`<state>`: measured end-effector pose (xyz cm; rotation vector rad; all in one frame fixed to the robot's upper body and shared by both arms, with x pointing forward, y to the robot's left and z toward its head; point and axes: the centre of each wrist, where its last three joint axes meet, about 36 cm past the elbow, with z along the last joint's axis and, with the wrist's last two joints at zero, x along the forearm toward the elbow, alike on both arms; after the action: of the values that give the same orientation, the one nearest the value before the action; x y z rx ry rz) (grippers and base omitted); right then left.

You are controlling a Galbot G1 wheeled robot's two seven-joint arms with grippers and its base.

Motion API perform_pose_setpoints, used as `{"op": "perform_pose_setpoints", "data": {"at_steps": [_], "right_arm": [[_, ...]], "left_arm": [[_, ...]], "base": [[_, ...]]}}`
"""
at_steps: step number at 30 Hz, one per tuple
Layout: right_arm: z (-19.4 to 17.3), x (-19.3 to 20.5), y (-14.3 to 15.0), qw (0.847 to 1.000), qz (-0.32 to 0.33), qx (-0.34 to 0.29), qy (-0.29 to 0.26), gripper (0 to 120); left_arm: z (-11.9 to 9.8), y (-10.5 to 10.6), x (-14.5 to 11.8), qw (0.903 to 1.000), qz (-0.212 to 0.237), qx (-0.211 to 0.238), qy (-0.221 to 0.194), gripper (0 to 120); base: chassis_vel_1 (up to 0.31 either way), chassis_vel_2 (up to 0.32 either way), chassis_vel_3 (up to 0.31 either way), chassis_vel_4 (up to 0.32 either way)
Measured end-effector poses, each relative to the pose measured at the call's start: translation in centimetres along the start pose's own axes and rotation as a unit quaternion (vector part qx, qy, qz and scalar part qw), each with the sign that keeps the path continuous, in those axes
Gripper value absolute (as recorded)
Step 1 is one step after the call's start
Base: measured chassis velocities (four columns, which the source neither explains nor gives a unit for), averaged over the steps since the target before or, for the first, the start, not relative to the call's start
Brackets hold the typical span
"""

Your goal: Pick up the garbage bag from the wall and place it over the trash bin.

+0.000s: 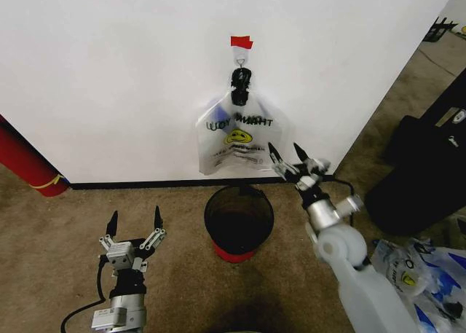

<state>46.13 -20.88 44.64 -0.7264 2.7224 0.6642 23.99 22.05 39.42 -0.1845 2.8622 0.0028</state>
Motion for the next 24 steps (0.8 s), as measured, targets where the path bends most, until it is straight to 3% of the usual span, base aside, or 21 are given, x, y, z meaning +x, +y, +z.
{"op": "perform_pose_setpoints", "data": {"at_steps": [11,17,20,24], "right_arm": [[1.2,-9.6,0.7,0.998,-0.014,-0.057,-0.003,100],[1.7,-12.8,1.0,0.998,-0.018,-0.063,-0.005,99],[1.9,-13.7,1.3,0.998,-0.020,-0.067,-0.009,97],[2.0,-15.0,1.5,0.997,-0.021,-0.068,-0.010,84]], "left_arm": [[0.5,0.4,0.5,0.9999,-0.008,-0.006,0.009,100],[0.7,0.3,0.7,0.9999,-0.013,-0.004,0.011,100],[0.9,0.4,0.8,0.9998,-0.016,-0.004,0.012,100],[1.0,0.7,0.7,0.9997,-0.019,-0.004,0.012,100]], "base": [[0.000,0.000,0.000,0.000],[0.000,0.000,0.000,0.000],[0.000,0.000,0.000,0.000],[0.000,0.000,0.000,0.000]]}}
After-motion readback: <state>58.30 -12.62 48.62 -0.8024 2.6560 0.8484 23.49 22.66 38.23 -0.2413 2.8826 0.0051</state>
